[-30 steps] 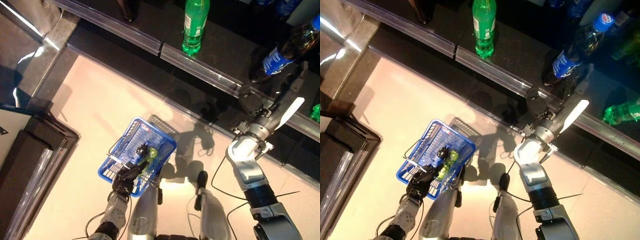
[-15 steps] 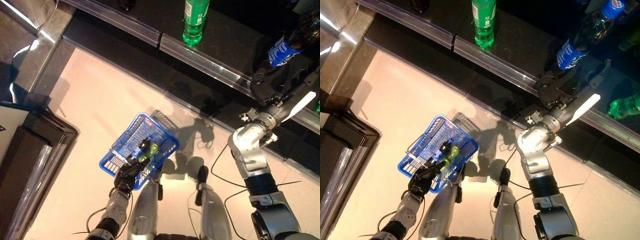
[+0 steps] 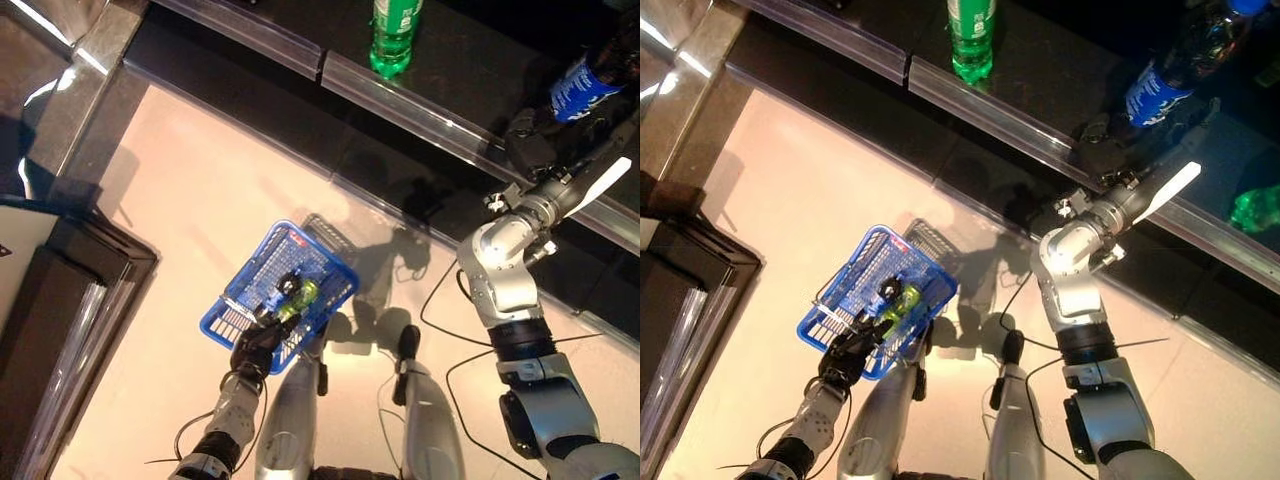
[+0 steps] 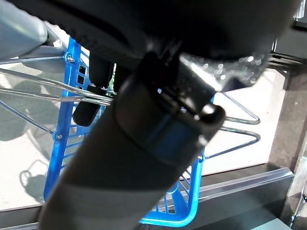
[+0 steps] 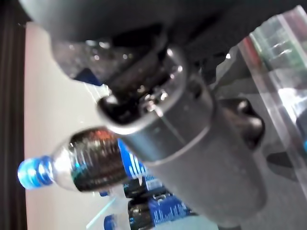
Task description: Pick up the drink and place into the basket.
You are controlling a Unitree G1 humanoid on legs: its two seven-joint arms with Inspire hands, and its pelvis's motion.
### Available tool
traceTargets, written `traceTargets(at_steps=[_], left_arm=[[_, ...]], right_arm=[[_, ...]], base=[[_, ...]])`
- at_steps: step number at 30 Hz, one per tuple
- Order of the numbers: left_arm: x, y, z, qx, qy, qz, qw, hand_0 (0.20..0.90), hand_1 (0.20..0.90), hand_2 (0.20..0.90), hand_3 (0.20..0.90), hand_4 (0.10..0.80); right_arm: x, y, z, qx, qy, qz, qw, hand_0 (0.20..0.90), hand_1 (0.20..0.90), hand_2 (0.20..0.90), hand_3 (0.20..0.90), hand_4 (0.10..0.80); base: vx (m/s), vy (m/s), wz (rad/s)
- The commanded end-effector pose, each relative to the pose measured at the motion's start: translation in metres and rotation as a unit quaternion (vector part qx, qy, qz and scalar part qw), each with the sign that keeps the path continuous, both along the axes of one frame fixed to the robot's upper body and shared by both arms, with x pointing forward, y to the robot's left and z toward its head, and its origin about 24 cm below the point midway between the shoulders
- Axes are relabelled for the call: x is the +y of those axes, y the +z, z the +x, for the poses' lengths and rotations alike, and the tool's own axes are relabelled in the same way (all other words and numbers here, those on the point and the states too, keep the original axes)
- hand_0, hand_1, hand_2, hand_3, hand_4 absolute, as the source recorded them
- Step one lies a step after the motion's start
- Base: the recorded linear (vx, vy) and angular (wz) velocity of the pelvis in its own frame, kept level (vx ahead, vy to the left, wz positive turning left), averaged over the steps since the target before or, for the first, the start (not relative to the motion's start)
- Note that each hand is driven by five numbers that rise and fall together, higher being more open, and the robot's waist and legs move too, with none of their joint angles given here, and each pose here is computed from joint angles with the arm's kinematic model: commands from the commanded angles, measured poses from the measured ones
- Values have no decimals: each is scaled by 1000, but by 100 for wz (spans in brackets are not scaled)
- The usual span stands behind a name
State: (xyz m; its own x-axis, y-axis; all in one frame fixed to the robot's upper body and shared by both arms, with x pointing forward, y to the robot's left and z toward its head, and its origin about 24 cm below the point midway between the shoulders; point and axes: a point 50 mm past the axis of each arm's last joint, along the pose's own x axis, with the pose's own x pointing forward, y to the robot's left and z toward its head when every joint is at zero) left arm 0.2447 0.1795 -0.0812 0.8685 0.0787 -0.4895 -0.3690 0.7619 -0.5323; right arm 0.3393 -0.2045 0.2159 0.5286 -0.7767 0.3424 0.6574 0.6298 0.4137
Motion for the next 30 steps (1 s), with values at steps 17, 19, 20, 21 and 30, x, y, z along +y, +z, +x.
traceTargets(at_steps=[17,19,20,21,30], left_arm=[[17,0,-13,-14,-10,11,1000,300,300,300,200,100],[17,0,-14,-15,-11,11,1000,300,300,300,200,100],[17,1,-13,-17,-13,10,1000,300,300,300,200,100],[17,1,-13,-16,-14,10,1000,300,300,300,200,100],[23,4,-12,-18,-20,14,1000,300,300,300,200,100]], right_arm=[[-55,102,-12,-146,-76,-3,986,900,900,900,900,800],[-59,104,-12,-135,-100,-20,986,900,900,900,900,800],[-64,108,-11,-125,-119,-29,985,900,900,900,900,800],[-68,109,-10,-117,-129,-31,984,900,900,900,900,800],[-82,121,-9,-113,-137,-48,983,300,300,300,200,100]], base=[[5,-2,1],[9,-8,6],[27,-16,6],[0,0,0],[4,-20,2]])
